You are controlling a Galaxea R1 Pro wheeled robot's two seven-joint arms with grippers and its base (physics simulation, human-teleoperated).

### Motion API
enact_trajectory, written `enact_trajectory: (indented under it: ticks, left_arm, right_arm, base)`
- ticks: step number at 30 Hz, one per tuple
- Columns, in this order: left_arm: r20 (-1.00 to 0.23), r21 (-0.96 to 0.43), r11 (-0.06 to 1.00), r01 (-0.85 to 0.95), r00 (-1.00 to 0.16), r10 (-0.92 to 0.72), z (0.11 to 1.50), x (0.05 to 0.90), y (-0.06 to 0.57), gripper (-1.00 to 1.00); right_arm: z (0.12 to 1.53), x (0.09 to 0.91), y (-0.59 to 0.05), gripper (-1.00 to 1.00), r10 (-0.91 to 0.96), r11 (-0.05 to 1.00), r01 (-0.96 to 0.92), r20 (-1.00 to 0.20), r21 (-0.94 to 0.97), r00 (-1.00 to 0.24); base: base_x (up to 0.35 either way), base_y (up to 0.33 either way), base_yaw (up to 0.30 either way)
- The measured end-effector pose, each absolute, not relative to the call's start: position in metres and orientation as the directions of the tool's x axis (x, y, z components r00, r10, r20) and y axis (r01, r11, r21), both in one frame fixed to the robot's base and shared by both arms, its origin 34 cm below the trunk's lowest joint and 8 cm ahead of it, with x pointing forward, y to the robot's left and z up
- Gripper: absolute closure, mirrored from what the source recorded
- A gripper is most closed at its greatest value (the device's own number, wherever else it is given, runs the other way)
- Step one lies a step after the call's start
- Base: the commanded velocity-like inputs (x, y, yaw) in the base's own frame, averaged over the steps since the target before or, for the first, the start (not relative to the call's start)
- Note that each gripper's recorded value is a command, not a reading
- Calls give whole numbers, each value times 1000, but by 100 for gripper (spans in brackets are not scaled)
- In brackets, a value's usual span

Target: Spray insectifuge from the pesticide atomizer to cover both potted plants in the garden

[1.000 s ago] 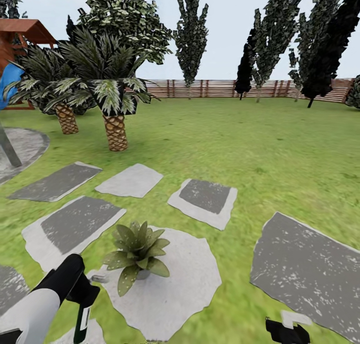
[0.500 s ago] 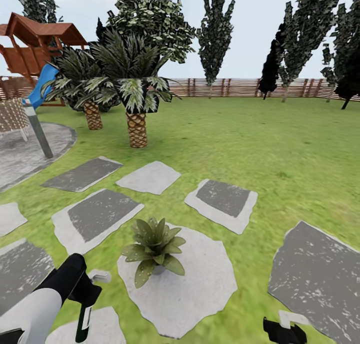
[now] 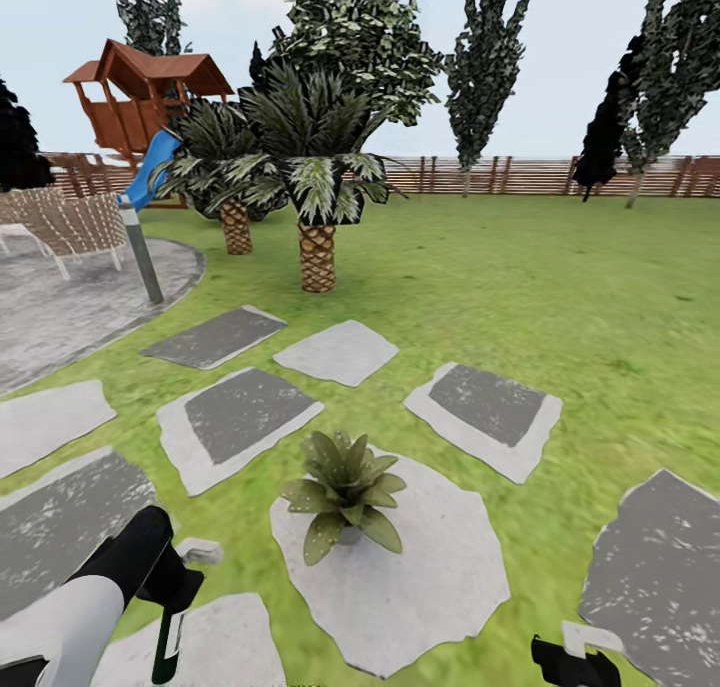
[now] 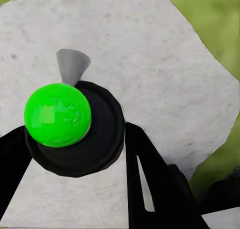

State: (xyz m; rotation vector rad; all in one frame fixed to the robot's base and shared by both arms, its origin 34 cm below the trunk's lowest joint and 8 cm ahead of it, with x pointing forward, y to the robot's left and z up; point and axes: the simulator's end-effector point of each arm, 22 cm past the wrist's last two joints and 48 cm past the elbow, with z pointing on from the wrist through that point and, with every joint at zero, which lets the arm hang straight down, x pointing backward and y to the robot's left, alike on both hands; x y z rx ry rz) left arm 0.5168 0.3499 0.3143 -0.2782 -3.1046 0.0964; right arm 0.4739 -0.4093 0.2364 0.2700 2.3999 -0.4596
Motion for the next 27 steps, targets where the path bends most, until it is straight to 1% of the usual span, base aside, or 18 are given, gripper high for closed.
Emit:
enact_trajectory:
  ticks: [3,5,8,27]
  left_arm:
    - [18,-63,982,177,-984,178,314,517,350,100]
    - [18,-62,982,178,-984,180,314,517,350,100]
    - [18,-61,982,179,-983,181,314,517,350,100]
    - [17,-68,982,176,-984,178,314,517,347,100]
  right_arm:
    - [238,473,-413,-100,73,910,319,-654,-266,-753]
    - [238,473,-414,-100,73,908,322,-655,-268,-752]
    - [238,473,-414,-100,73,908,321,-654,-268,-753]
    - [239,471,-422,-100,68,905,322,-653,-278,-755]
  base:
    - [5,-45,279]
    - [57,-187,267]
    - [77,-235,120]
    - [88,-259,5]
